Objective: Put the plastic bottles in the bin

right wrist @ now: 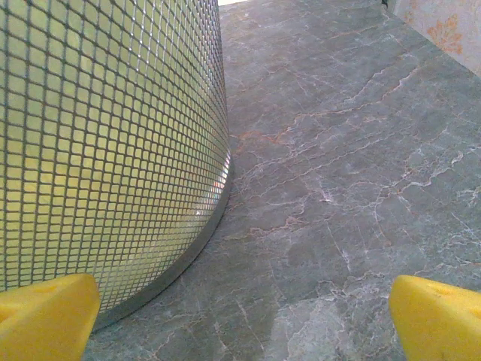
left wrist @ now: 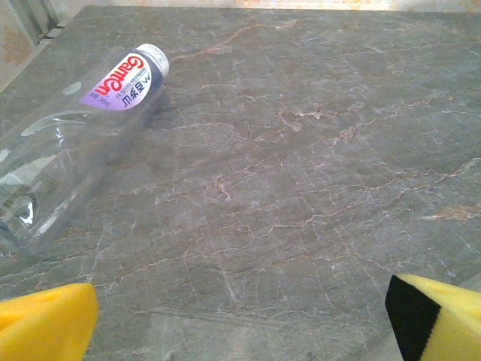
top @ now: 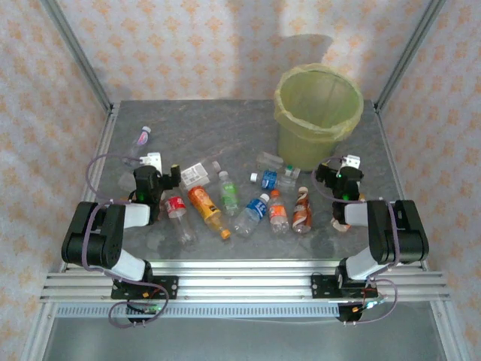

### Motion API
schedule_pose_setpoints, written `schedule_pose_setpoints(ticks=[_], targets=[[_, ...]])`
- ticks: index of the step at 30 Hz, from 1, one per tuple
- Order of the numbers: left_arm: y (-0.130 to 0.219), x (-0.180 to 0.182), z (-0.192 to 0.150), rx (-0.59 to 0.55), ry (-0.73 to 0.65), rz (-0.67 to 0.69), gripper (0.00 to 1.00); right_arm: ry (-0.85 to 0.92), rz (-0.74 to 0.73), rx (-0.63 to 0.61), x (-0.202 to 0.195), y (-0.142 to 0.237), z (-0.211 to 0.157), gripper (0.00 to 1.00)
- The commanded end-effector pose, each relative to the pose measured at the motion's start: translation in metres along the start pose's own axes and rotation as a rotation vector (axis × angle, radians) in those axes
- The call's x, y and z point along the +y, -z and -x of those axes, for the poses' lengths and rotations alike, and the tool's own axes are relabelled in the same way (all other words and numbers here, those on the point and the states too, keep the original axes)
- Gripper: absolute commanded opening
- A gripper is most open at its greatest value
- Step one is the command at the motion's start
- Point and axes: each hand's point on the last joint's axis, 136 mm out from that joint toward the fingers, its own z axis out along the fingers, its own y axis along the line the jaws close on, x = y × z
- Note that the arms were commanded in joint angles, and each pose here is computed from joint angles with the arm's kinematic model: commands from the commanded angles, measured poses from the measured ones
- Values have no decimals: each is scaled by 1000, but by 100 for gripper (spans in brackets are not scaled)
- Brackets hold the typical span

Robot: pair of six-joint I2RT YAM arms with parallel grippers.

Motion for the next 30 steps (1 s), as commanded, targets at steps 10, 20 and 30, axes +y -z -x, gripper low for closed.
schedule_pose_setpoints(ticks=[10, 20, 30], targets=[[-1, 0, 11, -23, -13, 16, 100, -35, -48, -28, -6, -2, 15, 99], [-1, 0, 11, -23, -13, 16, 100, -35, -47, -28, -6, -1, 15, 99], [6, 0, 23, -23, -10, 10, 100, -68, -81, -56, -15, 9, 26, 99]])
